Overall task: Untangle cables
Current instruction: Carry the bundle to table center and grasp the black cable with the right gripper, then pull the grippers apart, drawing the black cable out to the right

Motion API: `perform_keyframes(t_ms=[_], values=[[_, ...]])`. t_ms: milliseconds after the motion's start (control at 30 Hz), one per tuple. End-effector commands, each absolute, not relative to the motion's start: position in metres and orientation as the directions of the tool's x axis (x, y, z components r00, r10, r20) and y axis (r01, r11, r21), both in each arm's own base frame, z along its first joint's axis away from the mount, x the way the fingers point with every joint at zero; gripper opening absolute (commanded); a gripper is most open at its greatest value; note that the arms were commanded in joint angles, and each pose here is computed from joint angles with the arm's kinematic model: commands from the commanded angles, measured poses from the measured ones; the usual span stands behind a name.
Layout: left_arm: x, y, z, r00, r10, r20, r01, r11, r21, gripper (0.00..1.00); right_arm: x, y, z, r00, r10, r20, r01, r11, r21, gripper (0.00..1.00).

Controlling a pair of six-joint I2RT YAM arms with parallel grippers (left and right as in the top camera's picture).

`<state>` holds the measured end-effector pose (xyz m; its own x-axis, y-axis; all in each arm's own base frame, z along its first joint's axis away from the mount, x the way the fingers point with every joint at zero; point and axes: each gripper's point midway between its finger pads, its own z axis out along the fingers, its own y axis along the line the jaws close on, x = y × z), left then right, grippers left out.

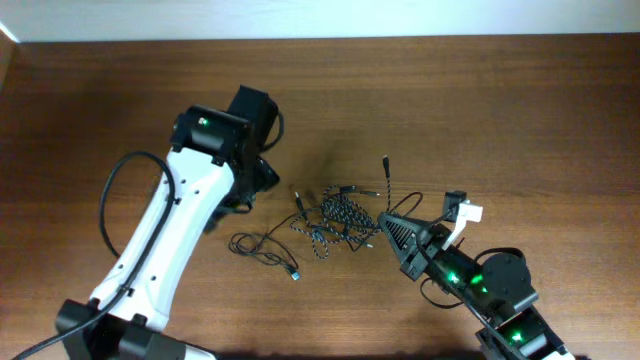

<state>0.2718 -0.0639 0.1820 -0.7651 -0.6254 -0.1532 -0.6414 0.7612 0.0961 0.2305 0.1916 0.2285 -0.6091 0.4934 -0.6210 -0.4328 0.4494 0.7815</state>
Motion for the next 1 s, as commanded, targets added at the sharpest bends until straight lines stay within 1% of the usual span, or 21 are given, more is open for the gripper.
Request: perform_keyframes(t_ms=[0,67,133,167,200,233,300,333,367,400,433,467,500,567,600,667,700,767,867,967], values=[[0.239,-0.104,0.159,-0.815,-0.563,0.137,-0.569,0.822,-0.002,0.99,0.237,0.184,0.231,-0.561,0.508,-0.653,-0.433,0.492,0.755,0.04],[0.229,-0.121,0.142,-0.806,-0.542,0.237,-0.568,0.821,-0.055,0.98,0.239,0.182,0.228,-0.549,0.502,-0.668,-0.432,0.514,0.741,0.04],[0.239,-0.143,0.118,-0.809,-0.518,0.276,-0.572,0.802,-0.171,0.92,0.240,0.183,0.225,-0.557,0.498,-0.665,-0.423,0.519,0.743,0.04],[0.244,-0.154,0.103,-0.803,-0.520,0.291,-0.587,0.777,-0.230,0.89,0.241,0.183,0.222,-0.564,0.494,-0.662,-0.416,0.522,0.744,0.04],[0.247,-0.159,0.088,-0.774,-0.553,0.308,-0.627,0.736,-0.256,0.83,0.242,0.184,0.218,-0.571,0.491,-0.658,-0.408,0.526,0.746,0.04],[0.250,-0.164,0.075,-0.757,-0.571,0.318,-0.650,0.705,-0.282,0.74,0.243,0.184,0.216,-0.575,0.488,-0.656,-0.403,0.529,0.747,0.04],[0.256,-0.170,0.064,-0.762,-0.568,0.312,-0.648,0.685,-0.333,0.62,0.244,0.185,0.212,-0.584,0.484,-0.652,-0.393,0.534,0.748,0.04],[0.257,-0.171,0.062,-0.755,-0.578,0.310,-0.656,0.675,-0.337,0.56,0.245,0.185,0.210,-0.587,0.482,-0.650,-0.390,0.536,0.749,0.04],[0.260,-0.172,0.060,-0.748,-0.593,0.299,-0.664,0.667,-0.339,0.40,0.245,0.186,0.210,-0.589,0.481,-0.650,-0.389,0.537,0.749,0.04],[0.266,-0.173,0.059,-0.761,-0.593,0.263,-0.648,0.676,-0.351,0.22,0.245,0.186,0.210,-0.588,0.481,-0.650,-0.389,0.536,0.749,0.04],[0.268,-0.171,0.057,-0.766,-0.599,0.235,-0.642,0.685,-0.346,0.10,0.245,0.186,0.210,-0.588,0.481,-0.650,-0.389,0.536,0.749,0.04],[0.273,-0.161,0.053,-0.765,-0.621,0.169,-0.639,0.702,-0.313,0.00,0.245,0.186,0.210,-0.588,0.481,-0.650,-0.389,0.536,0.749,0.04],[0.278,-0.137,0.048,-0.771,-0.634,0.059,-0.627,0.740,-0.244,0.00,0.246,0.185,0.214,-0.578,0.487,-0.655,-0.398,0.533,0.747,0.04],[0.284,-0.104,0.053,-0.804,-0.593,-0.033,-0.581,0.796,-0.169,0.00,0.255,0.176,0.226,-0.537,0.507,-0.674,-0.400,0.550,0.733,0.04],[0.283,-0.067,0.067,-0.799,-0.596,-0.078,-0.591,0.803,-0.078,0.00,0.264,0.163,0.239,-0.495,0.513,-0.701,-0.395,0.586,0.707,0.04],[0.284,-0.001,0.100,-0.699,-0.700,-0.146,-0.710,0.704,0.027,0.00,0.278,0.136,0.257,-0.458,0.495,-0.738,-0.329,0.677,0.658,0.04],[0.283,0.026,0.119,-0.640,-0.753,-0.153,-0.764,0.644,0.030,0.00,0.281,0.121,0.268,-0.442,0.467,-0.765,-0.298,0.729,0.617,0.04],[0.285,0.064,0.141,-0.561,-0.810,-0.172,-0.823,0.567,0.012,0.00,0.284,0.085,0.300,-0.391,0.429,-0.814,-0.226,0.812,0.537,0.04],[0.280,0.091,0.147,-0.485,-0.856,-0.179,-0.871,0.492,0.007,0.00,0.280,0.036,0.325,-0.335,0.472,-0.815,-0.077,0.849,0.523,0.04],[0.278,0.096,0.147,-0.470,-0.864,-0.180,-0.879,0.476,0.007,0.00,0.278,0.018,0.329,-0.312,0.493,-0.812,-0.016,0.852,0.524,0.04]])
